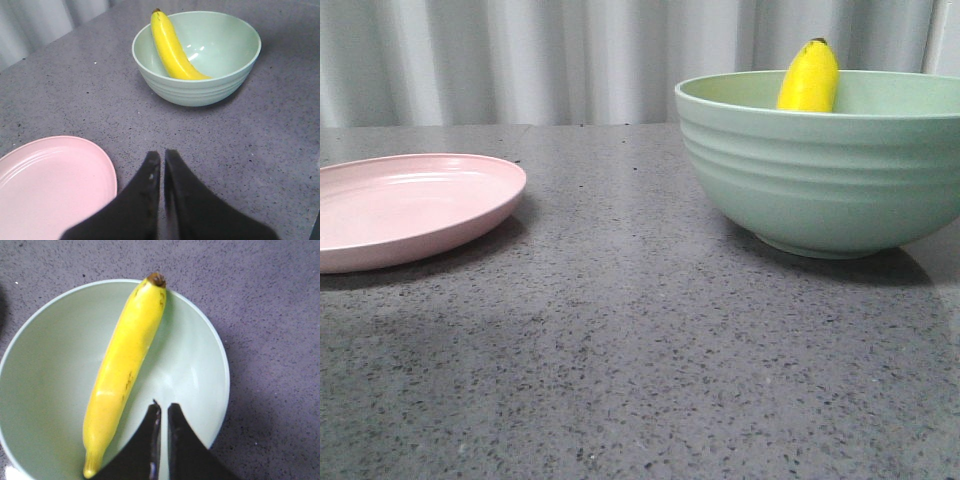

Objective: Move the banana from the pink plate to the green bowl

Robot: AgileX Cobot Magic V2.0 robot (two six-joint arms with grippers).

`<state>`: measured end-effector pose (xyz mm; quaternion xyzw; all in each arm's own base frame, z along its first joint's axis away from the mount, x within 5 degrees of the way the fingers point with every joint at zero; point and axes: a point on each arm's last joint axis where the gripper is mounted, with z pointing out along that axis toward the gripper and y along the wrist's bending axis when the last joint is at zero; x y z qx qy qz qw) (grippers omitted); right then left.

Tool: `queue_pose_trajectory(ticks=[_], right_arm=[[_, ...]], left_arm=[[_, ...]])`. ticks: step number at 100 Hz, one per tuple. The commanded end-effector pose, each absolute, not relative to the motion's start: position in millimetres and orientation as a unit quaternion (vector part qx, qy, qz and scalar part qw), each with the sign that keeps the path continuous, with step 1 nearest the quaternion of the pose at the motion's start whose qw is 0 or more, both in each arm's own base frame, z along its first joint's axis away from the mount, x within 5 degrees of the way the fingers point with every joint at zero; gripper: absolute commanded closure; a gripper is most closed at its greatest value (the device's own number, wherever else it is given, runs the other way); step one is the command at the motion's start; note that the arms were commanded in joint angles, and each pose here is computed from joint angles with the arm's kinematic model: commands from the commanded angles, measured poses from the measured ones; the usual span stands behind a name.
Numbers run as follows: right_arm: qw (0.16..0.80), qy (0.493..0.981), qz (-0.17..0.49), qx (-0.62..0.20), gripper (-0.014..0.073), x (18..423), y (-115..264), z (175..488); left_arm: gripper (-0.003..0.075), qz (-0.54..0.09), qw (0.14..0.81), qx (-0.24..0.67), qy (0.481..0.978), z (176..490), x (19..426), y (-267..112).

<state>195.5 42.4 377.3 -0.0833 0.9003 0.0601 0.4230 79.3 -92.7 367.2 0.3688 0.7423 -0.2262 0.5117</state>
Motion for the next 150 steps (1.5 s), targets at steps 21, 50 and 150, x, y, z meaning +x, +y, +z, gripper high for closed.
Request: queue_pose_trajectory(ticks=[21,50,150], right_arm=[[0.587,0.803,0.069,-0.074,0.0671,126,26,360],[0.69,0.717,0.076,-0.066,0.067,72,15,328],[0.684,0.722,0.076,-0.067,0.067,50,11,304]], left_arm=[[0.0739,-0.279,0.617,0.314,0.666,339,47,-56],[0.0739,-0.312,0.651,0.29,0.628,304,19,-27],[0.0739,-0.315,0.685,0.223,0.618,278,22,-22]])
